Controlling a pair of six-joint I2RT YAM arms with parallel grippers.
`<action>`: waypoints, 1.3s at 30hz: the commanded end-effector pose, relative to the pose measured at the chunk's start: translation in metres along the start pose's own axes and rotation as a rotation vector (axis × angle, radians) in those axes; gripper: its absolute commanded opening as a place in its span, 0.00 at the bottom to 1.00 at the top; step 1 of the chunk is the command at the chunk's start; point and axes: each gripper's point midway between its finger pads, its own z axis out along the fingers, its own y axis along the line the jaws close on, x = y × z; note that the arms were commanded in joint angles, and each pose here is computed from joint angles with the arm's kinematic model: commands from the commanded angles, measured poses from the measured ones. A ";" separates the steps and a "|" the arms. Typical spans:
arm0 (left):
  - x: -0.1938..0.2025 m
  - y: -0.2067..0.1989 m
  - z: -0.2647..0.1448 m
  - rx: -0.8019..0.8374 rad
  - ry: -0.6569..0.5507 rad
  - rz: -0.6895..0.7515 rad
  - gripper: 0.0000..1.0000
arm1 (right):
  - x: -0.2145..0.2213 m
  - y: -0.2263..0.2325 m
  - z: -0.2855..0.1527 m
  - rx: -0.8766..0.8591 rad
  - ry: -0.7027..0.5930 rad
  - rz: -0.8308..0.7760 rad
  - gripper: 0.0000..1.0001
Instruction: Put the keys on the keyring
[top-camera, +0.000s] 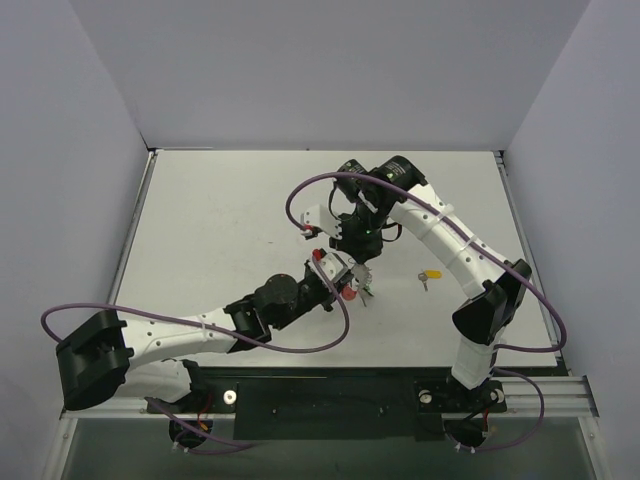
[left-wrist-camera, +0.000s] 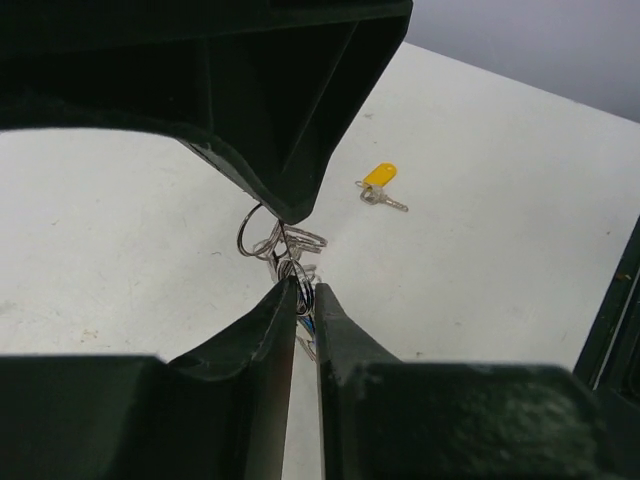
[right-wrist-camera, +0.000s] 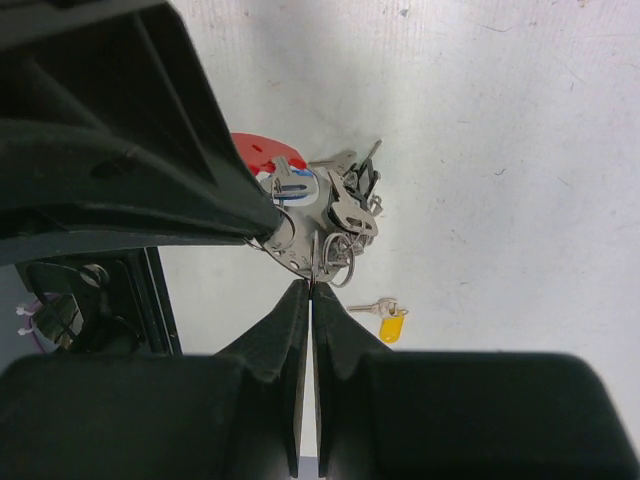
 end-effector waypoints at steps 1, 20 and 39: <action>-0.014 0.003 0.008 -0.037 0.001 0.014 0.10 | 0.033 0.042 -0.010 -0.162 0.126 0.080 0.00; -0.030 0.014 0.007 -0.212 -0.012 -0.070 0.00 | 0.030 0.035 0.005 -0.185 0.047 0.243 0.00; -0.036 0.006 0.003 -0.242 -0.070 -0.022 0.00 | 0.019 0.027 0.011 -0.253 -0.105 0.414 0.00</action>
